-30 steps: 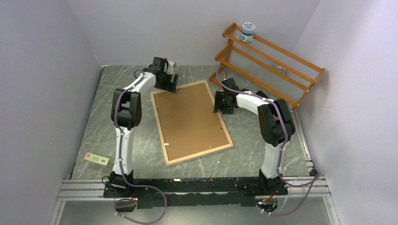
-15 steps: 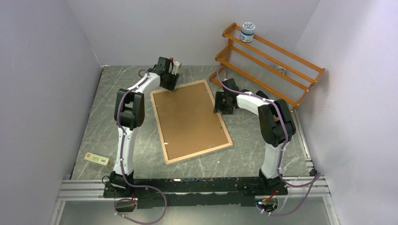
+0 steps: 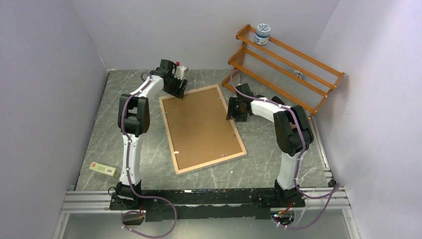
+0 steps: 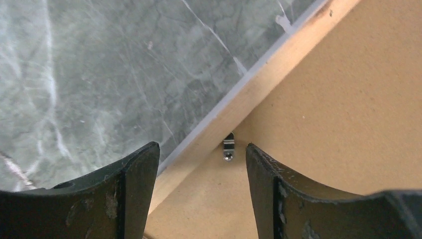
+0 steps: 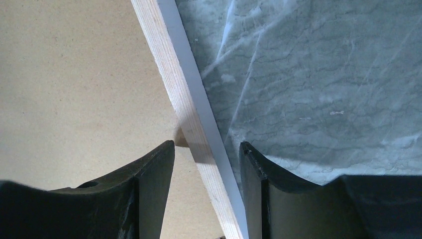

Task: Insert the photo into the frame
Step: Install the photo frame at the center of the board, then adjust the photo frame at the center of the board, then install the photo frame at the center of the board.

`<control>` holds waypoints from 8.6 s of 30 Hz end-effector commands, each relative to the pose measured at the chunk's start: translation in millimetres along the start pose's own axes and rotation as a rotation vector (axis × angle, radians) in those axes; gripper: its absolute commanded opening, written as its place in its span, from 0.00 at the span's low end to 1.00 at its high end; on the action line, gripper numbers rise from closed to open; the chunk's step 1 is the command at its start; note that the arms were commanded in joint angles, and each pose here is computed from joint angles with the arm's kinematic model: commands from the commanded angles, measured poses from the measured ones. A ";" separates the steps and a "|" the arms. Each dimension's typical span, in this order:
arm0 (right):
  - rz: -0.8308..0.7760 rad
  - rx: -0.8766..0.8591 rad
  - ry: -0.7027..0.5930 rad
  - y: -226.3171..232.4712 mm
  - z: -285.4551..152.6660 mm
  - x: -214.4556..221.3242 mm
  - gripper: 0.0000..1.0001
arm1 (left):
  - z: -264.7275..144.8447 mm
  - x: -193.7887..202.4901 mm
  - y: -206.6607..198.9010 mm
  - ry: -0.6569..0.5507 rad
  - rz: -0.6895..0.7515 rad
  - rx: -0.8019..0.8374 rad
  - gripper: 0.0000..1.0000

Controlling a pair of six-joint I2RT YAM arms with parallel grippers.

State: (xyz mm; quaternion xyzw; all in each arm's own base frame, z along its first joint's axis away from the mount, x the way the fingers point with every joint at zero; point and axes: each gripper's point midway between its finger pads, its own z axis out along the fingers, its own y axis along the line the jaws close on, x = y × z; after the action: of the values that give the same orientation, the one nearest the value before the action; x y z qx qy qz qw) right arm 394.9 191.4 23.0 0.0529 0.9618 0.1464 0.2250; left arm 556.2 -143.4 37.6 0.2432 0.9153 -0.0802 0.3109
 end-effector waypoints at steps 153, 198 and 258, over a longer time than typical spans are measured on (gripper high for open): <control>0.182 0.026 0.063 -6.2 -66.8 84.7 0.87 | -118.2 139.7 -40.6 0.060 -0.717 0.244 0.58; 0.327 0.470 0.038 -78.5 -56.7 62.6 0.40 | -193.0 237.4 -106.2 0.285 -1.097 0.096 0.65; 0.356 0.448 0.101 -81.9 -60.6 80.7 0.25 | -175.6 260.9 -98.1 0.395 -1.089 0.003 0.73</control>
State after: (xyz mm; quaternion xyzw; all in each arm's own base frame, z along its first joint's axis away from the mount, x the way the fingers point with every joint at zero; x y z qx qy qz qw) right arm 298.8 107.4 32.0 0.2869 0.9447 -0.0334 0.1552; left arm 238.8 -67.7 24.0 -0.2502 0.9500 -0.1769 0.0594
